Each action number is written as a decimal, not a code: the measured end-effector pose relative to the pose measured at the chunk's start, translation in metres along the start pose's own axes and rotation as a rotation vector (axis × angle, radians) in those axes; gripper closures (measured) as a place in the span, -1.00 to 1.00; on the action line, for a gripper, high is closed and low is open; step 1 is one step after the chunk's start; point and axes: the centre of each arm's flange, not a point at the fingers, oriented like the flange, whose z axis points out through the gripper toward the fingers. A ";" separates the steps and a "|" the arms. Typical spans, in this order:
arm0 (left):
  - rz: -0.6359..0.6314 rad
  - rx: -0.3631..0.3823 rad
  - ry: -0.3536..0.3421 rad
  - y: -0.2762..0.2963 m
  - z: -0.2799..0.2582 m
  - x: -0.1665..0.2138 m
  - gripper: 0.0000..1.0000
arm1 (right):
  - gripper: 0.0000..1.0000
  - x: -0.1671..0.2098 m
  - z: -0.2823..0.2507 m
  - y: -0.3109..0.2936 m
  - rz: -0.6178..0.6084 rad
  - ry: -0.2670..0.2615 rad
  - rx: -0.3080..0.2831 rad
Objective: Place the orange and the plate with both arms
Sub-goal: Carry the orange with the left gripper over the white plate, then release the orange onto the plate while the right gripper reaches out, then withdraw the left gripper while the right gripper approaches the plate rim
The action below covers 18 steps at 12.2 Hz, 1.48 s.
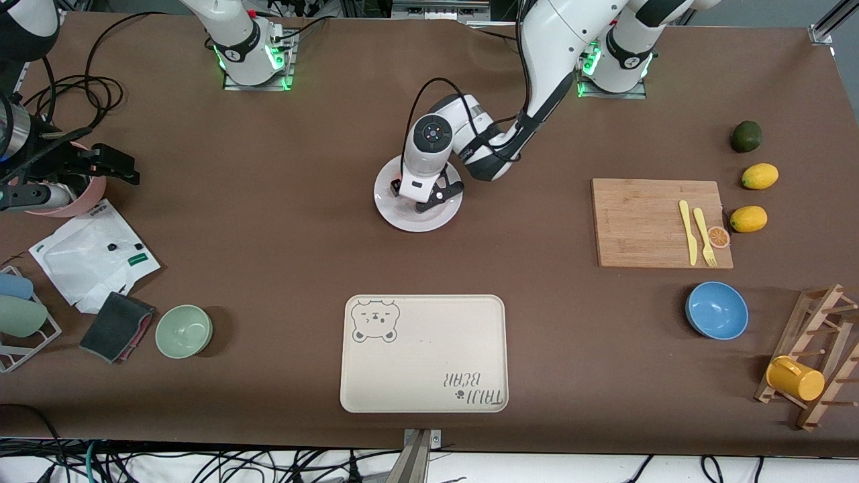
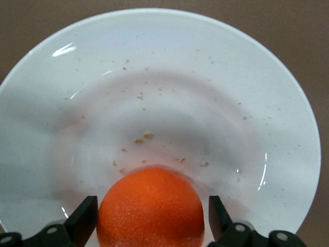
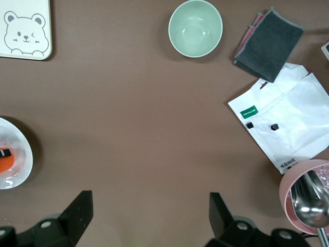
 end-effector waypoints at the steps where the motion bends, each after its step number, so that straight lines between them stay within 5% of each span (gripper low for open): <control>1: -0.003 -0.008 0.003 0.002 -0.003 0.003 -1.00 | -1.00 0.000 0.000 -0.002 -0.003 0.000 0.006; 4: -0.015 0.016 0.009 0.004 -0.023 0.013 -1.00 | -1.00 0.001 0.001 -0.007 -0.005 0.000 0.041; 8: -0.038 0.073 0.028 -0.005 -0.077 0.029 -1.00 | -1.00 0.012 0.029 -0.020 -0.031 -0.043 0.170; 10: -0.029 0.129 0.090 -0.018 -0.104 0.057 -1.00 | -1.00 0.017 0.052 -0.029 -0.037 -0.074 0.243; 18: 0.318 0.200 0.097 -0.106 -0.229 0.204 -1.00 | -1.00 0.010 0.164 -0.104 -0.035 -0.148 0.466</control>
